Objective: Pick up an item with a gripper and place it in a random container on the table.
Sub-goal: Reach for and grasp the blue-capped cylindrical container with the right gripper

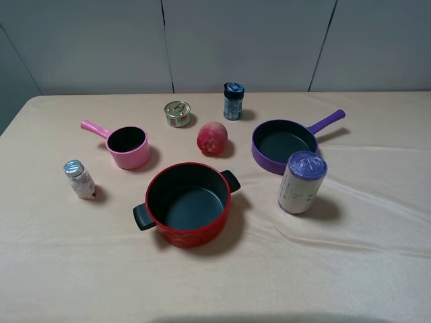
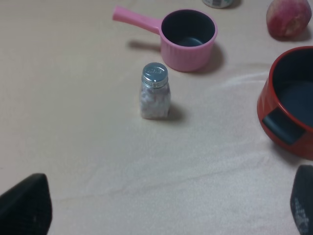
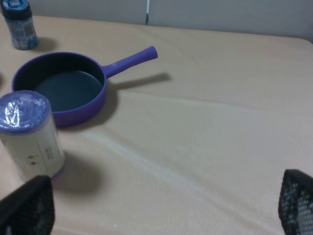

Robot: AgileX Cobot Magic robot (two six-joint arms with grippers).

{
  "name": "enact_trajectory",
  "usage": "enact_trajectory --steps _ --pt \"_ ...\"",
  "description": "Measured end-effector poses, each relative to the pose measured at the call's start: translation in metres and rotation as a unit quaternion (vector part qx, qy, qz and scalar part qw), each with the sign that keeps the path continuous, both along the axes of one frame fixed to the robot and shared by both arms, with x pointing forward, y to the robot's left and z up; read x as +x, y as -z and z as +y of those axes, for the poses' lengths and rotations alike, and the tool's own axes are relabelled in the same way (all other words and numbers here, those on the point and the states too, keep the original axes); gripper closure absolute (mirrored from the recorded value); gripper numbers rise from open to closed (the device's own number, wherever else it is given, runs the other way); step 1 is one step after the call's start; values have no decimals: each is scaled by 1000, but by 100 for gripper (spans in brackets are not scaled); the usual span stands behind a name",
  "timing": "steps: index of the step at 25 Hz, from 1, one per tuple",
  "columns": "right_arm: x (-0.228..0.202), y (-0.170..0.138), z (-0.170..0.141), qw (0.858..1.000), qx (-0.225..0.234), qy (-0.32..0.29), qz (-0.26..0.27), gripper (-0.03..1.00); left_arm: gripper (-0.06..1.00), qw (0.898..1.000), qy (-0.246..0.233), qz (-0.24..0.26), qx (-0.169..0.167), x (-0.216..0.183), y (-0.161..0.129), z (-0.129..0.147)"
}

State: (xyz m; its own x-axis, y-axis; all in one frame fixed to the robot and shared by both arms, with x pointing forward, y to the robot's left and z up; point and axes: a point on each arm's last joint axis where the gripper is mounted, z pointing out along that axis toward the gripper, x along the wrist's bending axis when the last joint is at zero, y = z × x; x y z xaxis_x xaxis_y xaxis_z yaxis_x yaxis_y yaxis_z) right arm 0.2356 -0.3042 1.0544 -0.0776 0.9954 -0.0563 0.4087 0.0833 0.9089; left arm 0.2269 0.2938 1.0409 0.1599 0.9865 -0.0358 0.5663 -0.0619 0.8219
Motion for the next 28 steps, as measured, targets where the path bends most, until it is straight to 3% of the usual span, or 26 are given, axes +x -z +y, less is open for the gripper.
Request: enact_trajectory --steps 24,28 --pt "0 0 0 1000 0 0 0 27 -5 1000 0 0 0 0 0 0" --pt "7 0 4 1000 13 -10 25 27 -5 1000 0 0 0 0 0 0"
